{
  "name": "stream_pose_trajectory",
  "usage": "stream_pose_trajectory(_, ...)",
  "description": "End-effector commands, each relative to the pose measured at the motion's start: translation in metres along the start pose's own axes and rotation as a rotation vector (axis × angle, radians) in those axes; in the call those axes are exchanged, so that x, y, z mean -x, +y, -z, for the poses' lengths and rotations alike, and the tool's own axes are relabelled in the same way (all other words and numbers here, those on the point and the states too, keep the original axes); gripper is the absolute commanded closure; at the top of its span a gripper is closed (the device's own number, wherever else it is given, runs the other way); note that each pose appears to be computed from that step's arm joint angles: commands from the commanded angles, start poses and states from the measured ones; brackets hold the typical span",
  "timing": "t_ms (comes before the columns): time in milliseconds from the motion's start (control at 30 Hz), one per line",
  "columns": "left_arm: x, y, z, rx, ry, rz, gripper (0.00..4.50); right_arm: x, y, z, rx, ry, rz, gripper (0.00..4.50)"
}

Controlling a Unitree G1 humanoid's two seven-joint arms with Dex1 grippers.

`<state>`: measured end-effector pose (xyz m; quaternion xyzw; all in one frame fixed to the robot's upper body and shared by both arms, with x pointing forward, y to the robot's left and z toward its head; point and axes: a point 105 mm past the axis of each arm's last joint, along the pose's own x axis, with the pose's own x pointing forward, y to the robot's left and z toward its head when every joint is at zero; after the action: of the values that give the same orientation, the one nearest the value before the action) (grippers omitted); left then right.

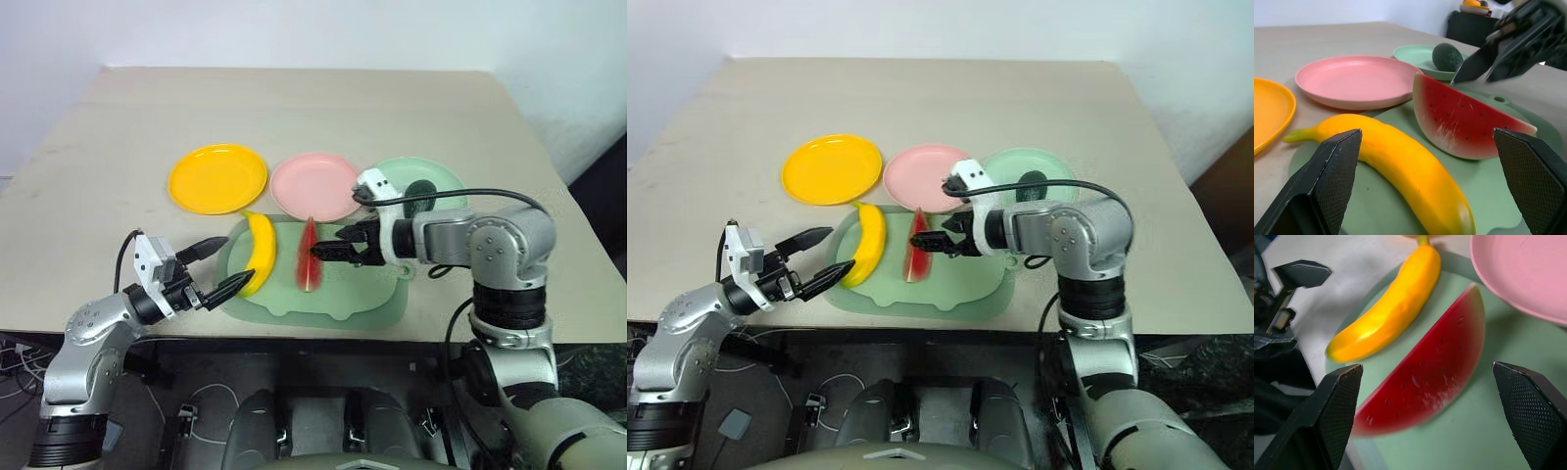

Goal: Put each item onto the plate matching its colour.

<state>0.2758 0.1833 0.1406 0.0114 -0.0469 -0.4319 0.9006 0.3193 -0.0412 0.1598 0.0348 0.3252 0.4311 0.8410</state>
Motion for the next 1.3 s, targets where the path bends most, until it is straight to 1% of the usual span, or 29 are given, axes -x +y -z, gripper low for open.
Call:
stream_pose_trajectory(33, -0.001, -0.001, -0.004, -0.03, -0.011, 0.008, 0.0, -0.005, 0.0, -0.007, -0.007, 0.008, 0.034, 0.03)
stream_pose_trajectory(100, 0.0, -0.002, -0.003, -0.03, -0.009, 0.008, 0.0, -0.011, -0.002, -0.005, -0.02, 0.029, 0.054, 0.03)
stream_pose_trajectory(233, -0.001, -0.001, -0.003, -0.031, -0.005, 0.006, 0.0, -0.018, -0.008, 0.002, 0.011, 0.085, 0.136, 0.03)
stream_pose_trajectory(433, -0.002, 0.0, -0.002, -0.032, -0.006, 0.008, 0.0, -0.02, -0.006, 0.003, 0.116, 0.128, 0.182, 0.03)
stream_pose_trajectory(600, -0.004, 0.001, -0.001, -0.031, -0.008, 0.011, 0.0, -0.021, 0.002, 0.003, 0.219, 0.136, 0.148, 0.03)
stream_pose_trajectory(733, -0.007, 0.002, -0.001, -0.034, -0.012, 0.015, 0.0, -0.024, 0.005, 0.008, 0.289, 0.165, 0.132, 0.03)
stream_pose_trajectory(900, -0.007, 0.004, -0.001, -0.037, -0.011, 0.017, 0.0, -0.032, 0.005, 0.02, 0.341, 0.217, 0.142, 0.03)
stream_pose_trajectory(1033, -0.006, 0.004, -0.001, -0.04, -0.008, 0.018, 0.0, -0.036, 0.005, 0.024, 0.36, 0.238, 0.146, 0.03)
stream_pose_trajectory(1133, -0.006, 0.004, -0.001, -0.04, -0.008, 0.018, 0.0, -0.038, 0.005, 0.027, 0.381, 0.257, 0.144, 0.6)
stream_pose_trajectory(1267, -0.004, 0.004, -0.001, -0.041, -0.006, 0.011, 0.0, -0.038, 0.006, 0.031, 0.399, 0.276, 0.133, 1.9)
stream_pose_trajectory(1300, -0.003, 0.004, -0.001, -0.041, -0.004, 0.009, 0.0, -0.037, 0.006, 0.031, 0.401, 0.276, 0.132, 2.08)
